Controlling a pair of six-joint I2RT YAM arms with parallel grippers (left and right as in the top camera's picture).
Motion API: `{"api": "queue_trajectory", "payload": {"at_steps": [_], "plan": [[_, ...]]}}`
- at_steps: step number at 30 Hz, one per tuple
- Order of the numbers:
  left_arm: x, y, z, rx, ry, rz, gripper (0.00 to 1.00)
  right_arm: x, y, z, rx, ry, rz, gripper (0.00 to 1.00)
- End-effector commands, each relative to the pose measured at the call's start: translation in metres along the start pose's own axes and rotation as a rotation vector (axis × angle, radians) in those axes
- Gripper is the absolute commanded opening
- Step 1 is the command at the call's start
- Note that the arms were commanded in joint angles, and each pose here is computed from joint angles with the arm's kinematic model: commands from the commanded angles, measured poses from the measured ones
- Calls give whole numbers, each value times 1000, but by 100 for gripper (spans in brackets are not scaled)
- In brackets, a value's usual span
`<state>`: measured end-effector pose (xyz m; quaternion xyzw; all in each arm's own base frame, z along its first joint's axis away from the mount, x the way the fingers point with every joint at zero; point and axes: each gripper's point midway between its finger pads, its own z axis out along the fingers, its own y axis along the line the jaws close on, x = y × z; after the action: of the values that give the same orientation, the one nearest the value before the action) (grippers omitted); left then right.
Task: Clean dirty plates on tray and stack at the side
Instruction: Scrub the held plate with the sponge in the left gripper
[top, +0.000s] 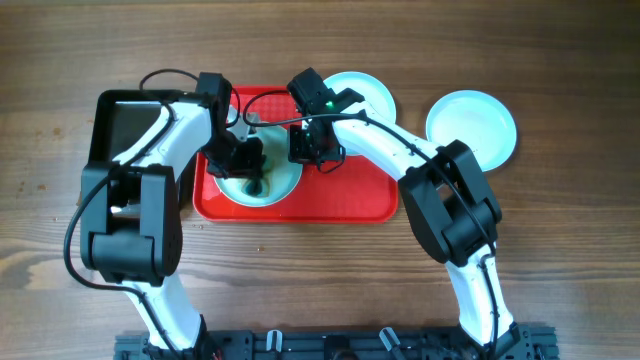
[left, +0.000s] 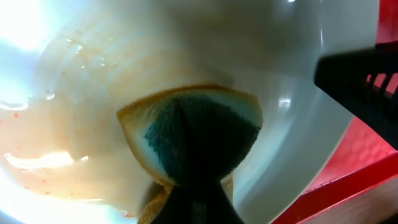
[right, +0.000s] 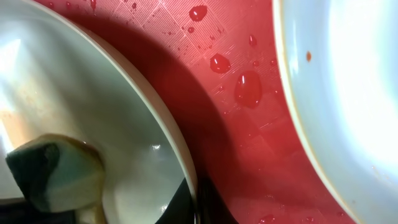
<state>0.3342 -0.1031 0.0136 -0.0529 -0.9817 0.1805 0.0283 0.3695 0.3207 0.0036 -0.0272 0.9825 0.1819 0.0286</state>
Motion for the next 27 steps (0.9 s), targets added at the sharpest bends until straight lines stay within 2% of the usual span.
{"api": "queue_trajectory", "payload": {"at_steps": [1, 4, 6, 12, 16, 19, 23, 27], "plan": [[-1, 32, 7, -122, -11, -121, 4, 1, -3, 11, 15, 10, 1, 4], [-15, 81, -6, -362, -123, -324, 4, 1, -3, 11, 15, 10, 0, 4], [-27, 100, -16, -455, -206, -386, 4, 1, -3, 11, 15, 10, 0, 4], [-75, 102, -31, -514, -420, -345, 4, 1, -2, 11, 12, 7, -1, 4], [-94, 95, -38, -550, -513, -311, 4, 1, -2, 11, 13, 7, -2, 4], [-95, 72, -26, -482, -487, -252, 4, 1, -2, 11, 13, 7, -2, 4], [-77, 24, 2, -220, -338, -143, 4, 1, -2, 11, 13, 7, -3, 4], [-49, -14, 12, 34, -187, -125, 4, 1, -2, 11, 13, 7, -7, 4]]}}
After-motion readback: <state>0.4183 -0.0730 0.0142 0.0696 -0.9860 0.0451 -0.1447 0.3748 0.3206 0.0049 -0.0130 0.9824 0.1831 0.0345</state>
